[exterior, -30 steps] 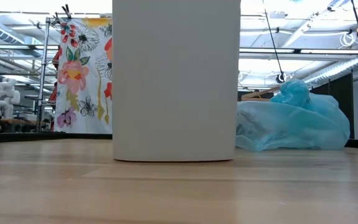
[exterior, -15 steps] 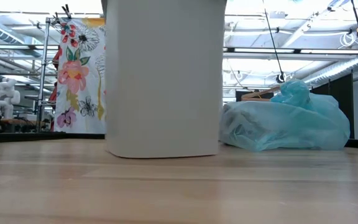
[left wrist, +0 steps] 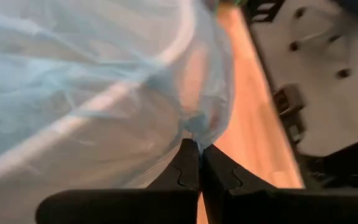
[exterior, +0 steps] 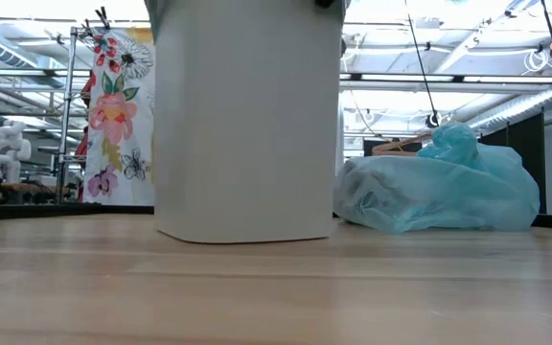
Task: Place trash/remove bag and relplace
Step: Insert the new blue trash bag into the white trash bin
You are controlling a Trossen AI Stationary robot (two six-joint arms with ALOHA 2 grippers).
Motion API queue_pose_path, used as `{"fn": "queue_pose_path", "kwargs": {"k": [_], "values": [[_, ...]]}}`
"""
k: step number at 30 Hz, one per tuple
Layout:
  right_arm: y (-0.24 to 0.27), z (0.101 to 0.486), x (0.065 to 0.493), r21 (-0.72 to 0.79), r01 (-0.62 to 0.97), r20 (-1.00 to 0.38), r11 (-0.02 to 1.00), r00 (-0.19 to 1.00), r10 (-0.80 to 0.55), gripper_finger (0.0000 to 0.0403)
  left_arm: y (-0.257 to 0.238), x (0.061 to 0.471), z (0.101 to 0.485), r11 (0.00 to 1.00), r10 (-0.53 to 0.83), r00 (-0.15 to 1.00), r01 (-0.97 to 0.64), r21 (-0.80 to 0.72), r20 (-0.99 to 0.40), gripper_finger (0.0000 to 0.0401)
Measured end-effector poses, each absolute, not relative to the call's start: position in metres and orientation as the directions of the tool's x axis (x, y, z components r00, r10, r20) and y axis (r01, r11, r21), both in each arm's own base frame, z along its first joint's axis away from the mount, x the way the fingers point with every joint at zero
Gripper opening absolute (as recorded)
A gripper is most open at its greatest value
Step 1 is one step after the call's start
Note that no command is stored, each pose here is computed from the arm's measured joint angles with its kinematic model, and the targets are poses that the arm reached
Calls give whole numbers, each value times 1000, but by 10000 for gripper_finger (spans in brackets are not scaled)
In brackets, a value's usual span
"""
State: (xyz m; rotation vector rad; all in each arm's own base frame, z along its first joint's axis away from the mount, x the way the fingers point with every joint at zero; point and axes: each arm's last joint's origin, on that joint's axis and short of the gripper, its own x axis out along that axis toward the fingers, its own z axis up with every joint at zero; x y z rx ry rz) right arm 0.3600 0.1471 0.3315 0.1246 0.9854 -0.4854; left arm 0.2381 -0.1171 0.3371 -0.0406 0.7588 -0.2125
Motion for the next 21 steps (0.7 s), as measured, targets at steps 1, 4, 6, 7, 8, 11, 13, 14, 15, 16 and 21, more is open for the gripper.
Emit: {"fn": "queue_pose_path", "kwargs": {"k": [1, 4, 6, 7, 8, 11, 13, 14, 15, 16, 21], "values": [[147, 332, 360, -113, 451, -823, 885, 456, -337, 0, -118, 239, 335, 982, -186, 703, 166, -95, -686, 4], [149, 328, 362, -114, 462, -824, 880, 451, -343, 0, -121, 242, 331, 986, -154, 705, 150, -67, -692, 4], [150, 324, 364, -111, 471, -826, 875, 446, -345, 0, -122, 242, 331, 987, -147, 707, 146, -60, -692, 4], [152, 322, 363, -110, 475, -828, 873, 442, -345, 0, -122, 242, 331, 987, -148, 707, 149, -59, -692, 4], [154, 318, 362, -111, 478, -830, 871, 437, -345, 0, -122, 242, 331, 987, -148, 707, 150, -58, -692, 4], [161, 306, 359, -102, 482, -844, 870, 422, -333, 0, -123, 242, 330, 987, -142, 710, 150, -48, -690, 4], [168, 300, 356, -103, 494, -839, 863, 423, -342, 0, -123, 243, 326, 988, -141, 712, 149, -48, -687, 4], [170, 298, 354, -104, 498, -840, 861, 420, -344, 0, -123, 243, 321, 988, -141, 713, 148, -50, -687, 4], [173, 296, 352, -108, 501, -837, 859, 420, -350, 0, -124, 244, 317, 988, -144, 714, 146, -55, -685, 4], [176, 296, 351, -111, 504, -831, 856, 426, -358, 0, -125, 243, 312, 987, -148, 714, 147, -60, -685, 4], [188, 301, 345, -89, 497, -816, 863, 461, -350, 0, -128, 241, 303, 985, -165, 700, 152, -81, -694, 4]]}}
